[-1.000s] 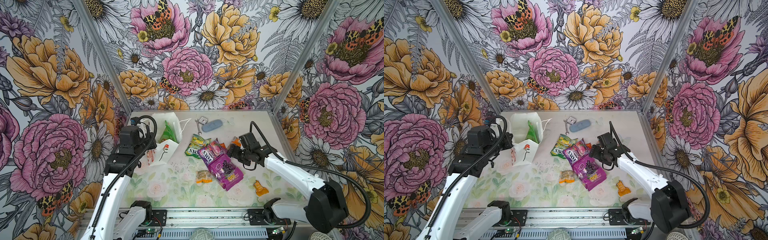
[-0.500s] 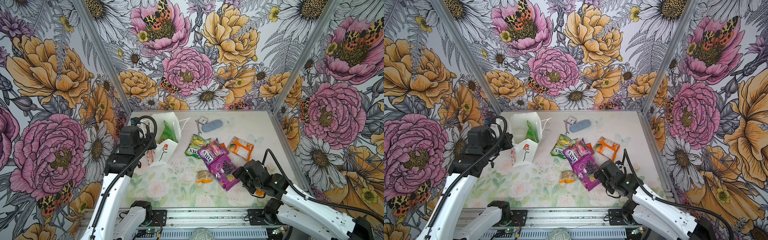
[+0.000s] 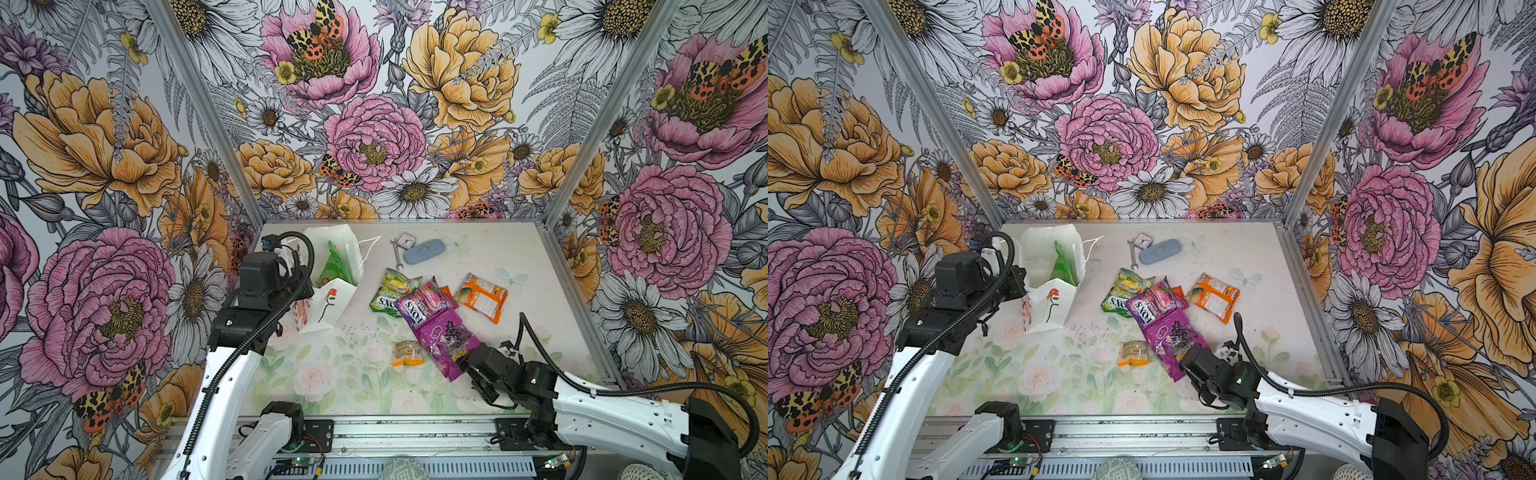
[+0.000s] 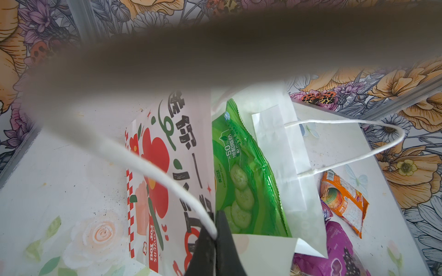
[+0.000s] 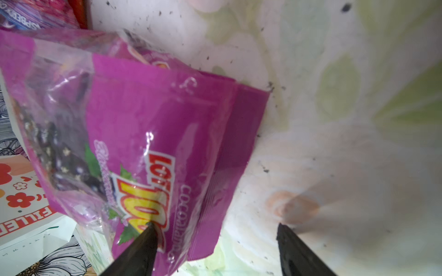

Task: Place the snacks into the paper bag
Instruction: 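Close the right gripper on the purple Lot100 bag's edge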

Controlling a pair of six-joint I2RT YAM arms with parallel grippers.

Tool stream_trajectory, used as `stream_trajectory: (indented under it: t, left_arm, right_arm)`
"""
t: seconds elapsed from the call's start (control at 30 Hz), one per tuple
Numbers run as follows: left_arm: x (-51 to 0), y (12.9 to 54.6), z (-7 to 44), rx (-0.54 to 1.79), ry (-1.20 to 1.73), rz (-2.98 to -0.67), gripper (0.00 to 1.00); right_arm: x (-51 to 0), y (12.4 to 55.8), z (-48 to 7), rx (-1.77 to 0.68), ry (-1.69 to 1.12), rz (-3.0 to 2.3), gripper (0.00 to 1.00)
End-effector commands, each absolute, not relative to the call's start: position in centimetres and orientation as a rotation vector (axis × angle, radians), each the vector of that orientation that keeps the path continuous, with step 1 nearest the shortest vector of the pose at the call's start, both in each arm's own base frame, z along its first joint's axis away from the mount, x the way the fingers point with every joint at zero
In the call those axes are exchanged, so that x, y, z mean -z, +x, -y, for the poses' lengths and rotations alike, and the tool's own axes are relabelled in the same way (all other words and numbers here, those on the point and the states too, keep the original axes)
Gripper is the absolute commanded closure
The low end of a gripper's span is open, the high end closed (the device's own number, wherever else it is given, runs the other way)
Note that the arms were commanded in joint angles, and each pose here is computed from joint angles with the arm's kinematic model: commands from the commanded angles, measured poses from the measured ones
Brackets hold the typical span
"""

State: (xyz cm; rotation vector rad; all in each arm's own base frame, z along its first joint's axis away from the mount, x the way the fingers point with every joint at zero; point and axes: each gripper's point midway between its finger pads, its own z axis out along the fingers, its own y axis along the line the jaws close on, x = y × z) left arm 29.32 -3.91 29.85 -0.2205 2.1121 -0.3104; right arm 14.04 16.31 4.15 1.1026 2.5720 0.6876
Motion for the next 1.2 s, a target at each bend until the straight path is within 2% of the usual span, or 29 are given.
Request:
stream_trajectory:
  t: [0.0, 0.17, 0.3, 0.53, 0.6, 0.7, 0.9, 1.1, 1.17]
  left_arm:
    - [-30.4, 29.1, 4.0, 0.299, -0.196, -2.091, 1.0]
    - [-30.4, 29.1, 4.0, 0.298, -0.195, -2.09, 1.0]
    - [-30.3, 29.1, 4.0, 0.295, -0.194, -2.093, 1.0]
    - [-30.3, 29.1, 4.0, 0.295, -0.192, -2.092, 1.0]
    - [-30.3, 29.1, 4.1, 0.296, -0.192, -2.094, 1.0]
    - [-30.2, 29.1, 4.1, 0.293, -0.193, -2.096, 1.0]
    - [-30.2, 29.1, 4.0, 0.29, -0.193, -2.096, 1.0]
    - [-30.3, 29.1, 4.3, 0.306, -0.182, -2.094, 1.0]
    - [-30.4, 29.1, 4.4, 0.308, -0.179, -2.094, 1.0]
  right_arm:
    - [-4.2, 15.3, -17.5, -0.75, 1.14, -2.509, 0.2]
    - [-3.3, 15.6, -17.3, -0.702, 1.136, -2.504, 0.26]
    - [-2.3, 16.1, -16.9, -0.713, 1.159, -2.47, 0.38]
    - [-1.1, 17.6, -16.0, -0.678, 1.152, -2.473, 0.48]
    - [-0.8, 17.9, -16.1, -0.68, 1.143, -2.499, 0.54]
    - [-1.3, 18.5, -16.2, -0.685, 1.096, -2.511, 0.7]
    - [-1.7, 19.1, -15.4, -0.696, 1.1, -2.476, 0.89]
    - [-4.1, 20.0, -15.1, -0.665, 0.993, -2.475, 0.99]
    - [-5.1, 20.5, -14.9, -0.645, 0.957, -2.47, 1.0]
